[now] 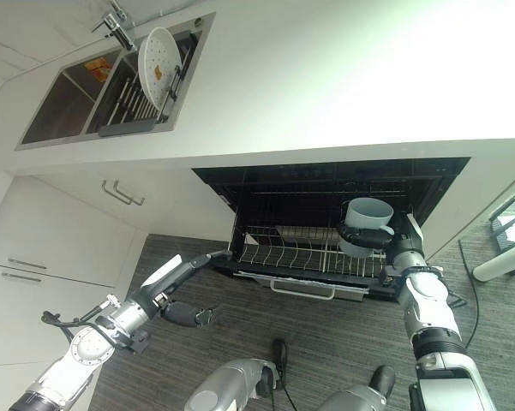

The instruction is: Place the dishes in the dishwasher.

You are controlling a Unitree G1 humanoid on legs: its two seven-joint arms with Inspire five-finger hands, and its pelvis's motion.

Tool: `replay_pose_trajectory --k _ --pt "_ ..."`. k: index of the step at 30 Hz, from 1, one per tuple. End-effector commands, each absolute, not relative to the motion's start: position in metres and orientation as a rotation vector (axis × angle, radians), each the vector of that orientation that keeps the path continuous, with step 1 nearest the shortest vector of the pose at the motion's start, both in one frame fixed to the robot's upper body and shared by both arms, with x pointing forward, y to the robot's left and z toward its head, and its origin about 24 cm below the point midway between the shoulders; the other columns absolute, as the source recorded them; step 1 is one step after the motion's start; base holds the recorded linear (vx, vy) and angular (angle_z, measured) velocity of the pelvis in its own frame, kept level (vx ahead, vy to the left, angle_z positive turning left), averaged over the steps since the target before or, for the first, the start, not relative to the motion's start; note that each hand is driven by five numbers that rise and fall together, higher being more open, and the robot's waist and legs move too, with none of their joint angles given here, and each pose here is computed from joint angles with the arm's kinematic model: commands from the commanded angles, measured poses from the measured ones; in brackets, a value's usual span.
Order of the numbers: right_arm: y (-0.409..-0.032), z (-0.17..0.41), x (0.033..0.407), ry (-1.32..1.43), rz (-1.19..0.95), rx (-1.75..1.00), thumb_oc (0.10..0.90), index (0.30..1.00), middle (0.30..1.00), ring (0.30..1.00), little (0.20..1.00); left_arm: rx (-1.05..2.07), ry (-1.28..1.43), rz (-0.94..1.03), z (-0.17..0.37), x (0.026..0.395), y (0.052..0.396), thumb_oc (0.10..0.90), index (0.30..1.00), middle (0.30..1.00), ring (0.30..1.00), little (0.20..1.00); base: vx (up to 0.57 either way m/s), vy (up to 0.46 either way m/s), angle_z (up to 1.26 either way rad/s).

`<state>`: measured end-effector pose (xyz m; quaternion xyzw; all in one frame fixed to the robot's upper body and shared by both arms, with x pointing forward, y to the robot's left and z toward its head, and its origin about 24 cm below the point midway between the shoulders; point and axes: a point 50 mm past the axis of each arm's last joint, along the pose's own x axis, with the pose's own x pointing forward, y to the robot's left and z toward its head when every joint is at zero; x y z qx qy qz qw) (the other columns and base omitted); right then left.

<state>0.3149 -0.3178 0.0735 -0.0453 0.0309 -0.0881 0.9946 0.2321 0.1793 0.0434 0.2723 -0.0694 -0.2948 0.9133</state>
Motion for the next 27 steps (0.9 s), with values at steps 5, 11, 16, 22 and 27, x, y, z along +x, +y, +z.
replay_pose_trajectory --k 5,11,16,22,27 --pt "-0.29 0.126 0.346 -0.17 -0.146 -0.102 0.483 0.425 0.425 0.425 0.425 0.6 -0.404 -0.522 0.093 0.247 0.185 0.8 0.9 0.9 0.9 0.9 -0.05 -0.022 -0.02" --pt "-0.308 0.118 0.339 -0.162 -0.378 -0.23 0.8 0.9 0.9 0.9 0.9 0.605 -0.417 -0.498 0.096 0.251 0.185 0.8 0.9 0.9 0.9 0.9 -0.07 -0.016 0.0" --pt "-0.305 0.117 0.339 -0.163 -0.363 -0.229 0.8 0.9 0.9 0.9 0.9 0.62 -0.441 -0.493 0.1 0.252 0.186 0.8 0.9 0.9 0.9 0.9 -0.07 -0.044 0.01" --pt "-0.288 0.107 0.341 -0.167 -0.299 -0.103 0.8 0.9 0.9 0.9 0.9 0.624 -0.445 -0.486 0.101 0.254 0.185 0.8 0.9 0.9 0.9 0.9 -0.02 -0.016 0.0" --pt "-0.272 0.081 0.339 -0.016 -0.345 -0.177 0.8 0.9 0.9 0.9 0.9 0.616 -0.447 -0.47 0.099 0.254 0.183 0.8 0.9 0.9 0.9 0.9 -0.01 0.011 -0.03"
